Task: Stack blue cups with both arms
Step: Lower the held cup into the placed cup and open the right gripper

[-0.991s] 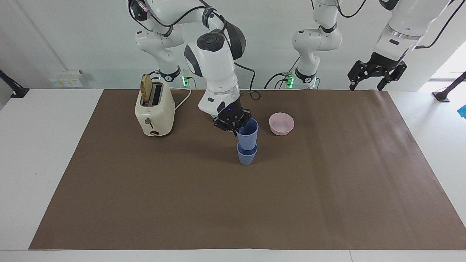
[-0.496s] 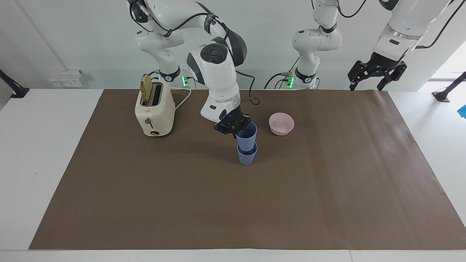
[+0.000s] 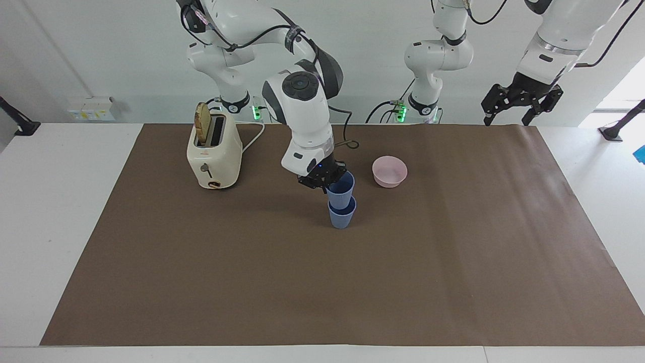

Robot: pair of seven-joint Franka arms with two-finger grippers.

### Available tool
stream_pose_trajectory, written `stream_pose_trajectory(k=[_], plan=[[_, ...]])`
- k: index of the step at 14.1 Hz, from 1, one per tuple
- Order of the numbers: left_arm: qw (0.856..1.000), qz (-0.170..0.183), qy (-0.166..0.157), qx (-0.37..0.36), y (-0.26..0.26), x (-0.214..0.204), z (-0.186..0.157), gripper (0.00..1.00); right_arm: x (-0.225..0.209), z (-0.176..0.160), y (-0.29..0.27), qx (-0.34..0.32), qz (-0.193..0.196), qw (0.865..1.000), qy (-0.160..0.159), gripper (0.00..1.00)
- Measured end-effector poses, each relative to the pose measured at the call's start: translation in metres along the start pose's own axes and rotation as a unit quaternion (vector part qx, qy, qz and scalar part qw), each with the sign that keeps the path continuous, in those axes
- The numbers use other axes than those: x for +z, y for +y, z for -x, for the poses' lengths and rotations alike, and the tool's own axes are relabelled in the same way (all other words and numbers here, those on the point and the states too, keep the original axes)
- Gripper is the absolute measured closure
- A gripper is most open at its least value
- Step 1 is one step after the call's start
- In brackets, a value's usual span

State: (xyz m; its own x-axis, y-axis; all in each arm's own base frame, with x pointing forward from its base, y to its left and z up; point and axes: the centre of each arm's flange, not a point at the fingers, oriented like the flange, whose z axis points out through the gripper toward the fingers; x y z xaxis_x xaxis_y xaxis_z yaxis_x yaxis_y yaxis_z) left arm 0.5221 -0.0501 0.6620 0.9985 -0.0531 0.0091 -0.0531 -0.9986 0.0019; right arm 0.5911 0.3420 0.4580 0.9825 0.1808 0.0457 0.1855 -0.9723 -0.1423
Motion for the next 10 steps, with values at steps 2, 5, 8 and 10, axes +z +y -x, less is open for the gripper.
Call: stream_pose_trajectory(k=[2, 5, 8, 10], plan=[[1.0, 0.0, 0.0, 0.0, 0.0, 0.0, 0.0, 0.0, 0.006, -0.002, 0.0, -0.006, -0.002, 1.0, 0.003, 0.95], [1.0, 0.0, 0.0, 0.0, 0.0, 0.0, 0.0, 0.0, 0.022, -0.006, 0.002, -0.007, -0.005, 1.0, 0.008, 0.95], [1.0, 0.0, 0.0, 0.0, 0.0, 0.0, 0.0, 0.0, 0.041, -0.01, 0.003, -0.007, -0.006, 1.0, 0.005, 0.95], [1.0, 0.0, 0.0, 0.0, 0.0, 0.0, 0.0, 0.0, 0.046, -0.011, 0.004, -0.006, -0.006, 1.0, 0.002, 0.95]])
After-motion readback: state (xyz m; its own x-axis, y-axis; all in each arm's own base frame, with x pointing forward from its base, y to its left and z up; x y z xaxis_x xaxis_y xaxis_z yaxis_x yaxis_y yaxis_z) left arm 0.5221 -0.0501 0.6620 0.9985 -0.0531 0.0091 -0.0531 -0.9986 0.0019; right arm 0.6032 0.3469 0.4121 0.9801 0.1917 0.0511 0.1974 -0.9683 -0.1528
